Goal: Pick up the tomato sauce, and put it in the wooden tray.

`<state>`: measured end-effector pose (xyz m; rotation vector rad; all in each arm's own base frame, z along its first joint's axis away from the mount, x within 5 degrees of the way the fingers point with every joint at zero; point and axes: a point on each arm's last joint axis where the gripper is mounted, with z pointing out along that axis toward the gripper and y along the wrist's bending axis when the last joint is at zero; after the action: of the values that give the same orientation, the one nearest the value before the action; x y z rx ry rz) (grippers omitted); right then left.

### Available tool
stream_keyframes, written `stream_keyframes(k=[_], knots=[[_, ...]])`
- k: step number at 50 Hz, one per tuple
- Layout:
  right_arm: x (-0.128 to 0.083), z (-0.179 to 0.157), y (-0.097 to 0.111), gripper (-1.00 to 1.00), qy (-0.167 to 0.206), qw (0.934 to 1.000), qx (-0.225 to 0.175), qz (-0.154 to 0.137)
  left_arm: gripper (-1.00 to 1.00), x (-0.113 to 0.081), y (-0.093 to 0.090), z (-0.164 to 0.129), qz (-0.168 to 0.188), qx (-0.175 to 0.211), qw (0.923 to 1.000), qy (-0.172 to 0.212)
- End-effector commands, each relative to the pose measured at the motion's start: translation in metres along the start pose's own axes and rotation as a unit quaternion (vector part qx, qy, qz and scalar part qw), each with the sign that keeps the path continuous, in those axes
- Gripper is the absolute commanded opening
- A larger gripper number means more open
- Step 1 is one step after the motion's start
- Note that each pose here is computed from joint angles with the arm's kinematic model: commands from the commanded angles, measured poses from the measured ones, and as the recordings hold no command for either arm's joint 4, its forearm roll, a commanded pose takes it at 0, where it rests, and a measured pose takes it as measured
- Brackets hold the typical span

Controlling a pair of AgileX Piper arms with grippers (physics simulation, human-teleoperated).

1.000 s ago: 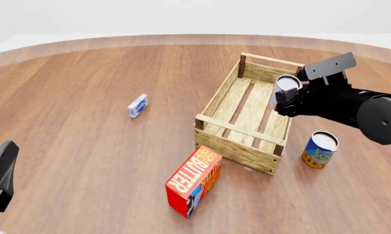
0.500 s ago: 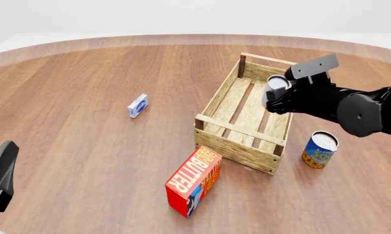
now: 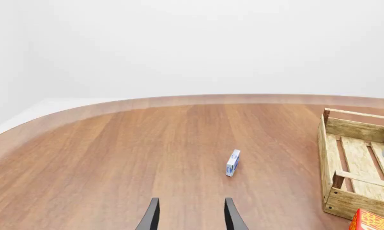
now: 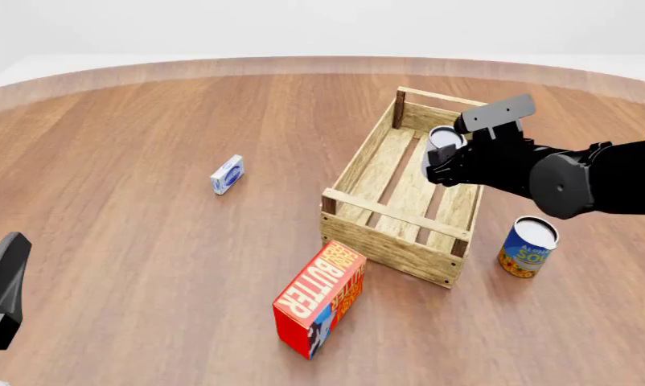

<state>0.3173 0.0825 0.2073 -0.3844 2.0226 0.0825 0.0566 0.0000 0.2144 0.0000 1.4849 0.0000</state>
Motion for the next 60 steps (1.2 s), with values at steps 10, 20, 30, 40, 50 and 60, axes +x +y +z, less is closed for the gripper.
stream_keyframes(k=[10,20,30,40,50,60], knots=[[0.003,0.022,0.002,-1.0,-0.001,0.9999,-0.002,0.01,1.0,0.0,0.0,0.0,0.0,0.0,1.0,0.0],[0.005,0.029,0.003,-1.0,-0.001,0.9999,-0.003,0.012,1.0,0.0,0.0,0.0,0.0,0.0,1.0,0.0],[0.007,0.036,0.003,-1.0,0.002,0.9999,-0.003,0.013,1.0,0.0,0.0,0.0,0.0,0.0,1.0,0.0],[0.01,0.043,-0.001,-1.0,0.006,0.9999,0.002,0.015,1.0,0.0,0.0,0.0,0.0,0.0,1.0,0.0],[0.013,0.048,-0.002,-1.0,0.008,0.9998,0.003,0.019,1.0,0.0,0.0,0.0,0.0,0.0,1.0,0.0],[0.014,0.053,-0.004,-1.0,0.009,0.9997,0.005,0.021,1.0,0.0,0.0,0.0,0.0,0.0,1.0,0.0]])
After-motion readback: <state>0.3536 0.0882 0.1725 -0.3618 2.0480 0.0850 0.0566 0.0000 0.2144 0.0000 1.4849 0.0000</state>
